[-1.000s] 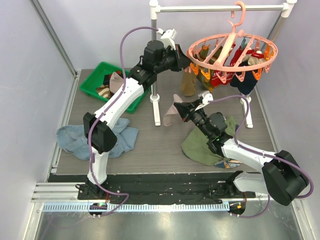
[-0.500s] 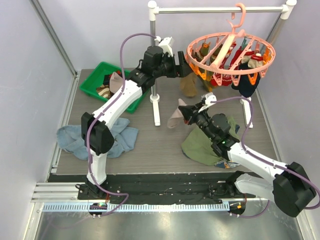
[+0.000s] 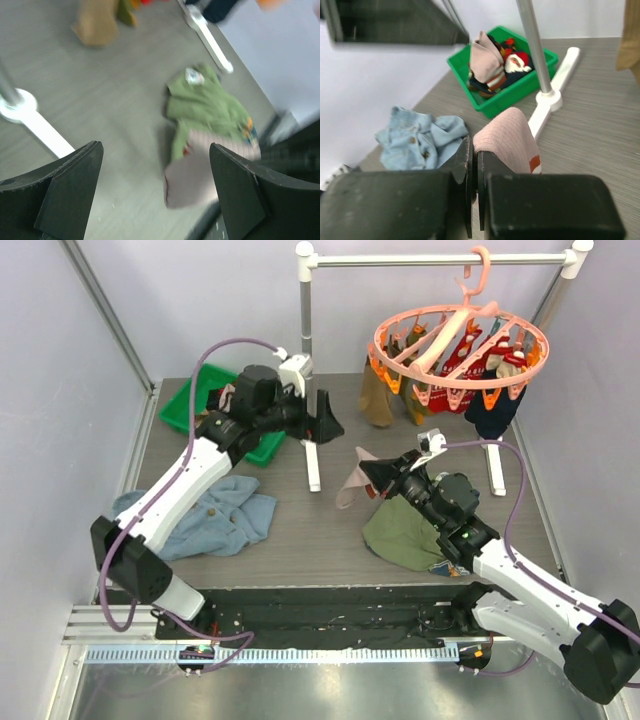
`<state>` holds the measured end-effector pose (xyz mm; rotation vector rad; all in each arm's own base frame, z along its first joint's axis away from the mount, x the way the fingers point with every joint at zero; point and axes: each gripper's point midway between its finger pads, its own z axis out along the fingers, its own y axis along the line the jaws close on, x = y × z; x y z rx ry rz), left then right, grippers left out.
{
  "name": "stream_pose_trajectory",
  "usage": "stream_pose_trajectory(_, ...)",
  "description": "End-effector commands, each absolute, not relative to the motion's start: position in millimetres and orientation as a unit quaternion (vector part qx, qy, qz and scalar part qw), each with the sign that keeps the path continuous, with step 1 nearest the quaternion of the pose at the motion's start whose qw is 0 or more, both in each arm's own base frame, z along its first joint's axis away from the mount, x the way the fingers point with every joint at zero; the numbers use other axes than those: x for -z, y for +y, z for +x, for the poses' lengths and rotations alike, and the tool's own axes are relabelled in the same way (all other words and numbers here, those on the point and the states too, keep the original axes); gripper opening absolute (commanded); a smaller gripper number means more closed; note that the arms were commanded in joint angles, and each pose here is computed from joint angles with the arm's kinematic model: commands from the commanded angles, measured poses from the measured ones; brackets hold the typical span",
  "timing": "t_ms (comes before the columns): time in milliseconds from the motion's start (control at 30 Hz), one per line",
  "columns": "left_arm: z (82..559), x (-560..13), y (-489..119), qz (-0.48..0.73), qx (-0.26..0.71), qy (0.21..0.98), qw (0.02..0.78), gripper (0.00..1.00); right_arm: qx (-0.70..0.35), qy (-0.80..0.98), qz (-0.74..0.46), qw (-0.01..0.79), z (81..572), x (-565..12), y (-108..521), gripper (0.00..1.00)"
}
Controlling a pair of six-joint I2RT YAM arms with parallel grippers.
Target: Remove the socks clipped to the hanger
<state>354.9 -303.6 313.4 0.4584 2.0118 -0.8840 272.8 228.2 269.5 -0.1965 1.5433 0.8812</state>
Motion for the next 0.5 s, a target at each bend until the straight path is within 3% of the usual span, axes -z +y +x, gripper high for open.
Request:
stream_pose_trajectory(0, 291.3, -287.6, -304.1, 0.275, 0.408, 0.791, 0.363, 0.92, -0.449, 0.624, -0.069, 0.636, 260.2, -314.7, 234.0, 0.01)
stream_pose_trajectory(200, 253.2, -275.8, -311.0, 0.317, 0.468, 0.766, 0.306, 0.92, -0.483, 0.608, -0.062, 0.627, 255.9, -324.2, 240.2, 0.01)
stream_pose_trajectory(467, 247.8, -262.7, -327.3, 0.318, 0.498, 0.762, 0.264, 0.93, -0.501, 0.593, -0.046, 0.629, 258.5, -328.3, 242.2, 0.01)
